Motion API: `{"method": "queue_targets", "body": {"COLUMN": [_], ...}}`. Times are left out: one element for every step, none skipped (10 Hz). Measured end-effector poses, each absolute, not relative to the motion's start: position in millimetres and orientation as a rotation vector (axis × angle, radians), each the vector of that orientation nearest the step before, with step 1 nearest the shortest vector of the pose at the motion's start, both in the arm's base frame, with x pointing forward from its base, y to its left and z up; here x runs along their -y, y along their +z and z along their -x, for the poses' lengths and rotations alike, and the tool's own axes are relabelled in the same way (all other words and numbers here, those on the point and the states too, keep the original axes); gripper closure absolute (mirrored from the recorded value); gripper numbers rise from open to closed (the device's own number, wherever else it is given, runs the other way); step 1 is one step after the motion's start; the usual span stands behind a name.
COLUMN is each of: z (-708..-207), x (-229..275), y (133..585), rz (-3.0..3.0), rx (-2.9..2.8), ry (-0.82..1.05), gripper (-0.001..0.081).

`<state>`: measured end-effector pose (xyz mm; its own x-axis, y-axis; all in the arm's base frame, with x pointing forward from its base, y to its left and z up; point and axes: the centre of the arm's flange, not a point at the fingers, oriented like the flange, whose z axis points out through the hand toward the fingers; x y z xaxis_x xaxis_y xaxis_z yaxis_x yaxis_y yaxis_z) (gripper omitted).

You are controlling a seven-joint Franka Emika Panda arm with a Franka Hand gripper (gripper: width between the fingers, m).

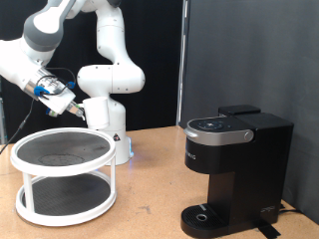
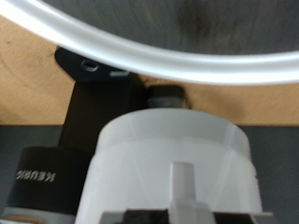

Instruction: Make a cup of coffee with the keurig machine

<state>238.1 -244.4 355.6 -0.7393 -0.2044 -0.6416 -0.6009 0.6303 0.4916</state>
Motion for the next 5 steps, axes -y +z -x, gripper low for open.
{"method": "queue_targets", "body": {"z": [-248, -261, -274, -286, -298], "x": [236, 228, 218, 209, 200], "y": [354, 353, 351, 350, 350], "rz": [0.579, 0.535, 0.501, 0.477, 0.458], "rx": [-2.301, -2.3, -2.308, -2.323, -2.338], "ry": [0.982, 0.972, 0.955, 0.942, 0.936], "gripper": [0.0802, 0.0802, 0.0802, 0.0802, 0.0802]}}
